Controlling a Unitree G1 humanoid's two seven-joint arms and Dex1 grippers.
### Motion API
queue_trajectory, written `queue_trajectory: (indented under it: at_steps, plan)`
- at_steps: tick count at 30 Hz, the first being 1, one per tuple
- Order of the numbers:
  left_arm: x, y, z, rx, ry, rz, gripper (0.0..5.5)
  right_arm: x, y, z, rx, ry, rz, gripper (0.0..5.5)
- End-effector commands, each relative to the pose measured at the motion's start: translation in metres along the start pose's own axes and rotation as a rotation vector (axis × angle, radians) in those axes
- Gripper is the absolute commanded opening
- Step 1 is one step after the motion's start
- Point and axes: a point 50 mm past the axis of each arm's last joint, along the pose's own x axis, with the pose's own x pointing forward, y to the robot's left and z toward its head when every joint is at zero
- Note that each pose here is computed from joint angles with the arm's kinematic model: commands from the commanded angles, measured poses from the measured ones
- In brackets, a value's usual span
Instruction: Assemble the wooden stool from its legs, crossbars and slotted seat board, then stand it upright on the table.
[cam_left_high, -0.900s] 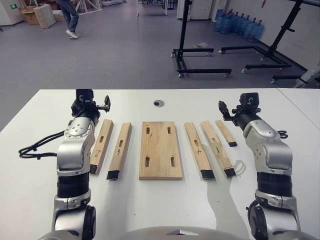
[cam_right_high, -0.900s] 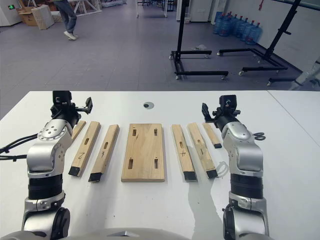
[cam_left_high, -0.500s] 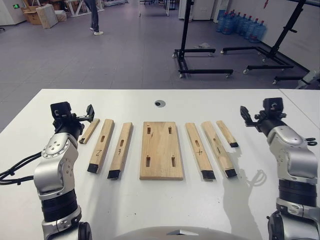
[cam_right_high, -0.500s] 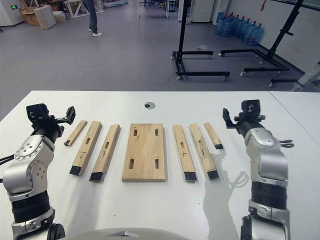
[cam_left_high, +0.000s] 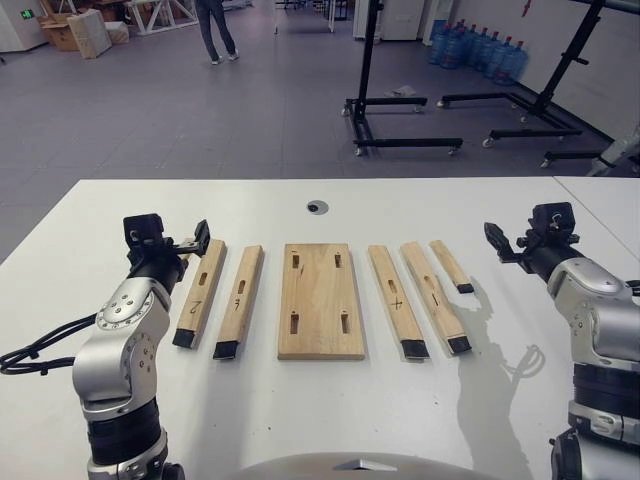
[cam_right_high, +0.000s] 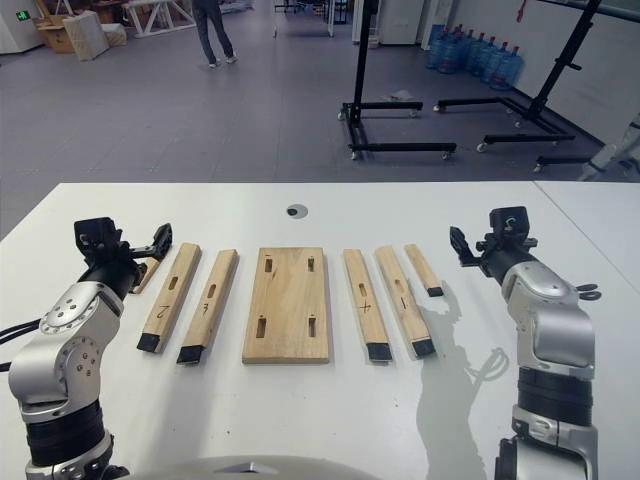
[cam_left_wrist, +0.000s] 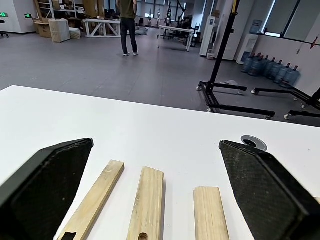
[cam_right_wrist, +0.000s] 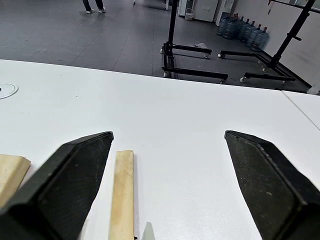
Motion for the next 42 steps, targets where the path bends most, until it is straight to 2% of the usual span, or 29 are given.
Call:
queue_trajectory:
  at_steps: [1,7,29,31,36,42]
  plan:
    - [-0.002,0.003,0.002,0.011,-0.018,0.038,4.65,0.001,0.018,-0.008,0.021,0.028,0.050,4.12]
    - [0.001,0.001,0.004,0.017,-0.039,0.044,4.65,0.005,0.026,-0.011,0.023,0.036,0.057,4.12]
    - [0.008,-0.003,0.006,0.010,-0.053,0.034,4.65,0.010,0.026,-0.014,-0.021,0.050,0.067,4.12]
    - [0.008,-0.003,0.006,0.006,-0.054,0.040,4.65,0.013,0.026,-0.020,-0.024,0.075,0.083,4.12]
    - [0.006,0.000,-0.003,0.001,-0.031,0.063,4.65,0.039,0.022,-0.071,-0.054,0.231,0.140,4.12]
    - [0.008,-0.001,-0.002,0.005,-0.038,0.059,4.65,0.061,0.022,-0.081,-0.053,0.248,0.153,4.12]
